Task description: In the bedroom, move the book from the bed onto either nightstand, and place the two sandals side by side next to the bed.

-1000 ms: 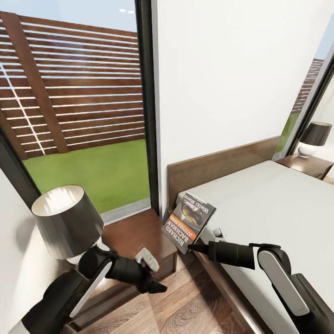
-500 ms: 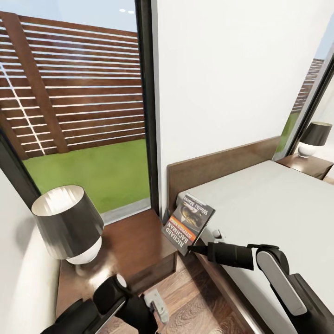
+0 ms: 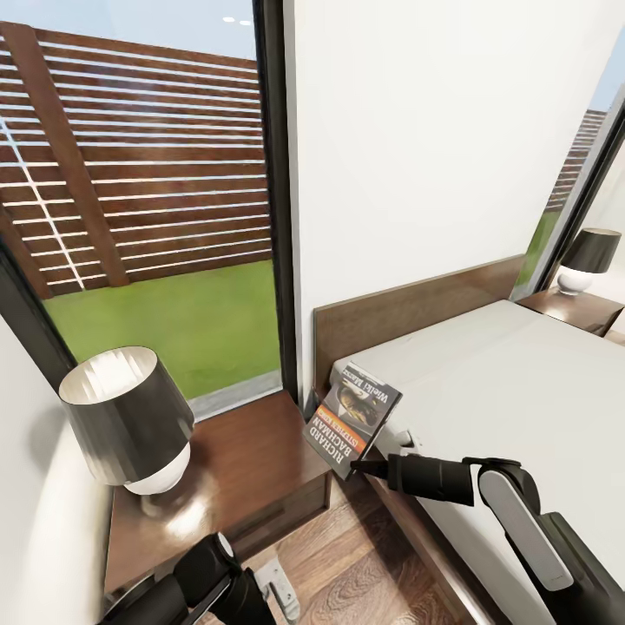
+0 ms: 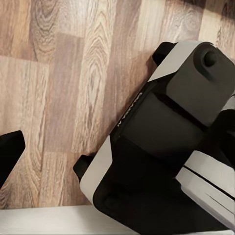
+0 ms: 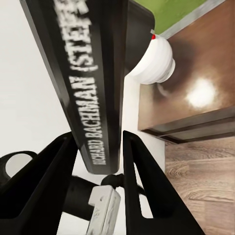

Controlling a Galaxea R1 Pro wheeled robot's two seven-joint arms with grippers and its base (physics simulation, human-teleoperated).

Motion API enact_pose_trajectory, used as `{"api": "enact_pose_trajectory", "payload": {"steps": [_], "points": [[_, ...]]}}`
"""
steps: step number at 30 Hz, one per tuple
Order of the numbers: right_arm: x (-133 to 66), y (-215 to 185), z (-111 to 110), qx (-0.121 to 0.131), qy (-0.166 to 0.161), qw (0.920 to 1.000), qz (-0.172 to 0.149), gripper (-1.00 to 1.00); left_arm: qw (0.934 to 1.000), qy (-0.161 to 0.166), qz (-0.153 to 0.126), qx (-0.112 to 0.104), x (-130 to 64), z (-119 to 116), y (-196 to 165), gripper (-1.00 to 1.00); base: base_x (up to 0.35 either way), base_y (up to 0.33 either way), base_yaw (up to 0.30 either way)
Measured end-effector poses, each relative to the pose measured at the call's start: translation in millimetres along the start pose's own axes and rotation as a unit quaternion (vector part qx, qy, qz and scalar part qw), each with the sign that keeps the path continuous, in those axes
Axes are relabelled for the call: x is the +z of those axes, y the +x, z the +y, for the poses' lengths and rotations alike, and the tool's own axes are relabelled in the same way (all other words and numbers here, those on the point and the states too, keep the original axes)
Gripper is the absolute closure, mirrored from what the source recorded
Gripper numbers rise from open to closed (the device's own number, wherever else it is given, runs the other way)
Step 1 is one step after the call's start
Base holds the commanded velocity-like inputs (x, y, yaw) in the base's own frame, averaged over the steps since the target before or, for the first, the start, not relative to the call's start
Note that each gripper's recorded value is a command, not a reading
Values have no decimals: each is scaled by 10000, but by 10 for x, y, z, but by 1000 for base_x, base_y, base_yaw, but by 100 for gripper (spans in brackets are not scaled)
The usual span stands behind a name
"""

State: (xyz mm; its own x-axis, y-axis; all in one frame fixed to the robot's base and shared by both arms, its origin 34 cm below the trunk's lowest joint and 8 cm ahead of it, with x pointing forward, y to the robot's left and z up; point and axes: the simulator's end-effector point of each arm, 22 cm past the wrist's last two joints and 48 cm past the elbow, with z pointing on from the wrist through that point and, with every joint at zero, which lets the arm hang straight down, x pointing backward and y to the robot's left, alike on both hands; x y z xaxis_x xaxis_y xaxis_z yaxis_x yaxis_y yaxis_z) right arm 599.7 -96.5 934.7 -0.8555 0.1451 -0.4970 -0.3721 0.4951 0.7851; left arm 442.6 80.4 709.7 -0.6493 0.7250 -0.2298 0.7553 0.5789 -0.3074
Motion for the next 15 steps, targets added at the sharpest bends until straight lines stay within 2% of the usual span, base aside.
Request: {"api": "enact_pose_trajectory", "payload": {"steps": [8,15], "points": [[27,42,17,-11,-18,10000,60,100,10000,35,-72,37,-26,-37,-51,-100,0,0,0],[32,53,15,-13,-15,10000,77,100,9986,155,-421,296,-215,-195,-296,-100,0,0,0]]}}
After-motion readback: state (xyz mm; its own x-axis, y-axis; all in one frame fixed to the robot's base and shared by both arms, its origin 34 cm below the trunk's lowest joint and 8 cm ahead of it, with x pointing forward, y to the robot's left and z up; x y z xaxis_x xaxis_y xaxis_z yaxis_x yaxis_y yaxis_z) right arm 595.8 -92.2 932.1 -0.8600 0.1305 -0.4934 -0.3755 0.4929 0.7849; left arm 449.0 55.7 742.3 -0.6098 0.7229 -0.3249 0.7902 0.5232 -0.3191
